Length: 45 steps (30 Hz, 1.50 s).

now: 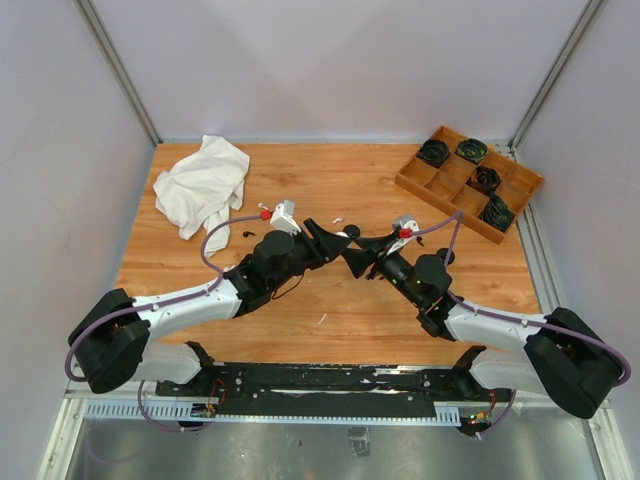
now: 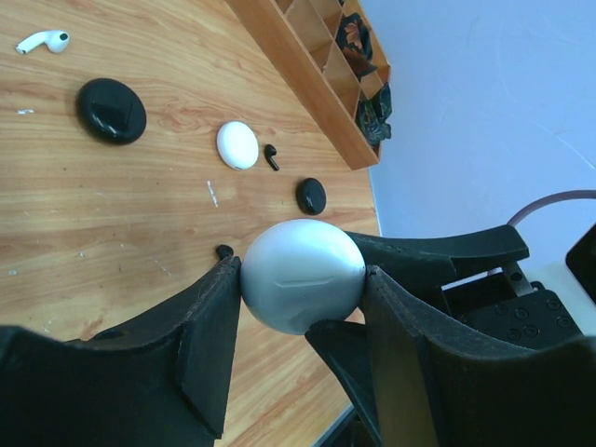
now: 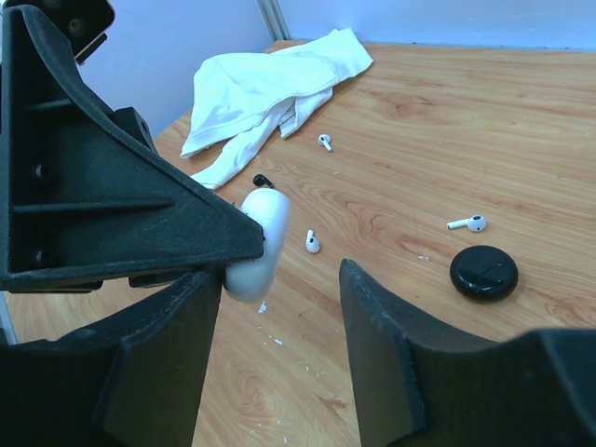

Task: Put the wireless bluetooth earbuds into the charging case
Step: Pick up the charging case at the center of the board.

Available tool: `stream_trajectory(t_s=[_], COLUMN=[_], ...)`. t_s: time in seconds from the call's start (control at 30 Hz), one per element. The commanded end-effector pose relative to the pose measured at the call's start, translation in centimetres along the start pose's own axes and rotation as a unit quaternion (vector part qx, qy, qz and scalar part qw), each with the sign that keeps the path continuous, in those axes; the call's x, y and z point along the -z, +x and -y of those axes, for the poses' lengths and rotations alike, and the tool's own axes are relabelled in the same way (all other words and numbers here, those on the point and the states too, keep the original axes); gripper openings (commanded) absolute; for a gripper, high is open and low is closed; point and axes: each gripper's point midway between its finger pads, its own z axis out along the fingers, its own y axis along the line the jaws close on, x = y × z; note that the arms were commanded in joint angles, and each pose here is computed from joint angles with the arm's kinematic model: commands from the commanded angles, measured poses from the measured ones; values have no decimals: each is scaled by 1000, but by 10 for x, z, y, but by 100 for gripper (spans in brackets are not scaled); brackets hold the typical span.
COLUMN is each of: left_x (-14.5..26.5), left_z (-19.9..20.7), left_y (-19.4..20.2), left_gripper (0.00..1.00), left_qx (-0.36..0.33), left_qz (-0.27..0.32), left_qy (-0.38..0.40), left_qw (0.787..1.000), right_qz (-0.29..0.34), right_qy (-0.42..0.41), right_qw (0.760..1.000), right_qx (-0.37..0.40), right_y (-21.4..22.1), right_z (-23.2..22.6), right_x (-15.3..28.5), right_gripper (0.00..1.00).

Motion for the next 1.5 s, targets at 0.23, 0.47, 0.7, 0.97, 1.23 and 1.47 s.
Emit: stream_trajectory(t_s=[0.23,0.47,0.7,0.97,1.23,1.47], left_x=[0,7,29,54,89,94], left_z=[19,24,43,54,78,92], left_y=[-4,-10,-21,-32,-32,-34], left_gripper=[32,51,75,80,80,76], left_qx=[3,-11,-67,-124,-163,-196], left_qz=[15,27,42,16,-7,-7], left_qy=[29,45,112,215,349,385], left_qw=[999,999,991,969,923,902], right_qz=[37,40,50,62,82,84], right_qy=[-4,-11,-38,-95,-174,-251], right_qw=[999,999,998,993,981,964], right_qx=[-5,1,16,17,2,-10], right_y=[-20,-22,-33,-52,-80,-91], right_z=[-10,-12,-23,-37,-53,-78], right_x=[-8,-3,5,19,35,44], right_gripper=[27,4,1,1,2,2])
